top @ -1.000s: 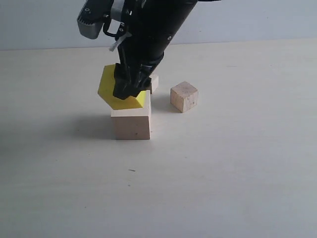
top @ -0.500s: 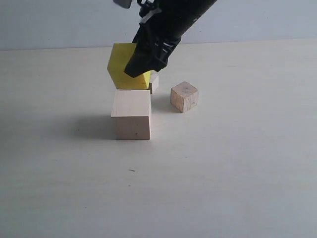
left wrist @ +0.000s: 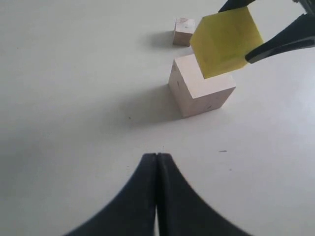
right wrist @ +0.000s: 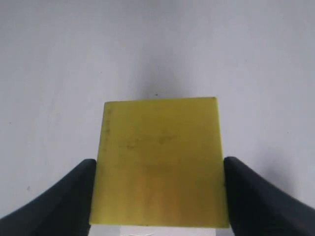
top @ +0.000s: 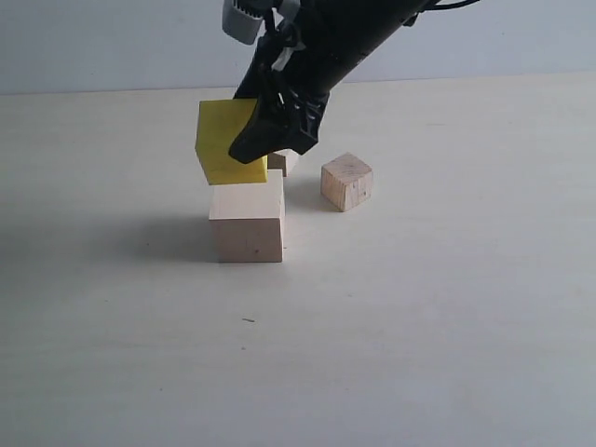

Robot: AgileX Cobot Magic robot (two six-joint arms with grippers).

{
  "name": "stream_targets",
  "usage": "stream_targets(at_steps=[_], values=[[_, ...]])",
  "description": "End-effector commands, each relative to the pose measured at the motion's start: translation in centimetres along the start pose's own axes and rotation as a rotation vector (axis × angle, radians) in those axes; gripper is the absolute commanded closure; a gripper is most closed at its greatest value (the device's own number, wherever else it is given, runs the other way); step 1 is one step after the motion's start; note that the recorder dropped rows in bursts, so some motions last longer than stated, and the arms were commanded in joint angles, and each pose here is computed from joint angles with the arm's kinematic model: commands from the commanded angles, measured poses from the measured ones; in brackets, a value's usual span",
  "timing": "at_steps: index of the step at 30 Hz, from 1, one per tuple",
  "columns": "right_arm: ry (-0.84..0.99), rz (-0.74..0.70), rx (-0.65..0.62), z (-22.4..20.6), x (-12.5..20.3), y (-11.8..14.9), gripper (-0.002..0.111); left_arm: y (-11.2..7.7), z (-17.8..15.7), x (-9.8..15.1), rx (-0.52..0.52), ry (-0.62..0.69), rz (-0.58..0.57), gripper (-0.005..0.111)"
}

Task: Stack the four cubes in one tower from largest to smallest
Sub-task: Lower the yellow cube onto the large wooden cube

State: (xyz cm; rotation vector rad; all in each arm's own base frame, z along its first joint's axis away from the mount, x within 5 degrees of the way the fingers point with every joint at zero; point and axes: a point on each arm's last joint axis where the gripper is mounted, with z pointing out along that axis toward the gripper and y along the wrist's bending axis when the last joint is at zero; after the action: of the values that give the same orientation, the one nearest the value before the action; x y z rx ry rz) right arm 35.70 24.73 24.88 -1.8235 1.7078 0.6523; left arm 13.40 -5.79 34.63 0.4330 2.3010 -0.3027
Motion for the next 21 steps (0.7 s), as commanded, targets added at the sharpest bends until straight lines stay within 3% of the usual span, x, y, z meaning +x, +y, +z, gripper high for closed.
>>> stream_targets(at_steps=[1,21], values=[[-0.012,-0.006,0.020,0.1,0.0,-0.7,0.108,0.0,0.1,0.1,0.006,0.008,-0.007,0.107],[0.003,0.035,-0.009,1.3,1.7,-1.6,0.108,0.0,0.1,0.1,0.005,0.009,-0.005,0.107]])
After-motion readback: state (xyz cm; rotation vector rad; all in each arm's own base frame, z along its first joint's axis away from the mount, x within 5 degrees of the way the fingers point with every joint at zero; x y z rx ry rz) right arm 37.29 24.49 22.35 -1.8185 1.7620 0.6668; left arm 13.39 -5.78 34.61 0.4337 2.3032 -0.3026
